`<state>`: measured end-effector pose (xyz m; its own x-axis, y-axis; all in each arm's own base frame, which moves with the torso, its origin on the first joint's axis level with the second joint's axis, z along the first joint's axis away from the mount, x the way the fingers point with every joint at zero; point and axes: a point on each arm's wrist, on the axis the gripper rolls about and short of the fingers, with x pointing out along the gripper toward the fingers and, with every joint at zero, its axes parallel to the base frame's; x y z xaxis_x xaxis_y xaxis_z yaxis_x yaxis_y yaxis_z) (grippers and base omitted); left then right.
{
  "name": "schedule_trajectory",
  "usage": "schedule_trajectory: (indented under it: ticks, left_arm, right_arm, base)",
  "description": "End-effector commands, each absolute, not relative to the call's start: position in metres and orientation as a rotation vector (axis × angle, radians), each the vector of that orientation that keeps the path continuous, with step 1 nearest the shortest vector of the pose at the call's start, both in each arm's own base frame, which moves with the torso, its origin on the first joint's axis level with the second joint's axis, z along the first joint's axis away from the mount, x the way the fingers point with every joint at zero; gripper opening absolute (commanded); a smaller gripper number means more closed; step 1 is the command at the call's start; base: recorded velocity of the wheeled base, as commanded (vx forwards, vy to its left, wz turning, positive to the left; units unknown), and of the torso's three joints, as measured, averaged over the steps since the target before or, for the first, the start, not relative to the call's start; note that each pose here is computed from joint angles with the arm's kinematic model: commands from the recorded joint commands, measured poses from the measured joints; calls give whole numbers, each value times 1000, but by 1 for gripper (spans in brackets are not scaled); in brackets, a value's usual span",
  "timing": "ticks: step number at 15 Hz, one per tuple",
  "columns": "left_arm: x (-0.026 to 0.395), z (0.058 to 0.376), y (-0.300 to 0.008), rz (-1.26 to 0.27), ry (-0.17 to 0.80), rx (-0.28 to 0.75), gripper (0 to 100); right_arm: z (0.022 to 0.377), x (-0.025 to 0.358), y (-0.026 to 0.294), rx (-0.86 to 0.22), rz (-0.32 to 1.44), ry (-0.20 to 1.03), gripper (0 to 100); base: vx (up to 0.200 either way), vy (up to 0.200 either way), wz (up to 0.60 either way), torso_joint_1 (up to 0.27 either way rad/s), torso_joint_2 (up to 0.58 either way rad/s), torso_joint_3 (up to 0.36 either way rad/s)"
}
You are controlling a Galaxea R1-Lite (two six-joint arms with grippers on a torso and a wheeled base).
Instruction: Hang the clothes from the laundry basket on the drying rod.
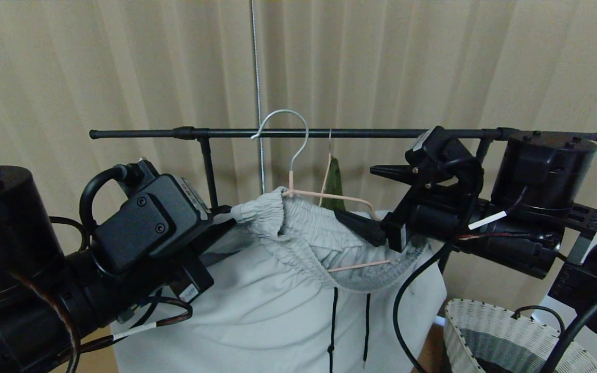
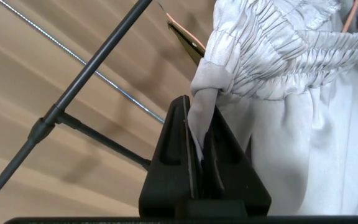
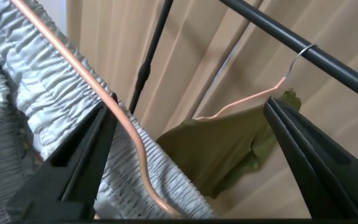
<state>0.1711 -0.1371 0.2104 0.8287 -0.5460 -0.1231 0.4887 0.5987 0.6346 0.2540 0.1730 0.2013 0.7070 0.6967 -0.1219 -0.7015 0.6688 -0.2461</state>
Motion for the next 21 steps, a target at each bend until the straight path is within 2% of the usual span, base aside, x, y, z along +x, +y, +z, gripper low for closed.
schedule_trajectory:
  ticks: [1,2,13,14,17,19,21]
  left_arm:
    - [170,210,-137,-625,-97,707,0]
    - [170,210,-138,-641,-103,704,0]
    - [170,207,-137,-645,-92,703,0]
    - [170,206,-137,-645,-89,699,100]
    - [168,203,-135,-650,-67,662,100]
    - [160,196,-129,-654,-24,597,100]
    - [148,196,-119,-647,-21,535,100]
  right_arm:
    - [202,253,173,-285,791,16,100]
    - [202,253,174,-284,794,14,0]
    - [208,234,163,-278,797,-4,0]
    - [210,230,161,-276,797,-8,0]
    - [217,223,151,-269,776,-33,0]
    - [224,225,139,-263,735,-52,0]
    - [229,224,129,-256,701,-63,0]
  base:
    - [0,0,0,0,0,0]
    - [0,0,0,0,0,0]
    - [0,0,0,0,0,0]
    - [0,0,0,0,0,0]
    - [0,0,0,0,0,0]
    - [0,0,0,0,0,0]
    - [0,0,0,0,0,0]
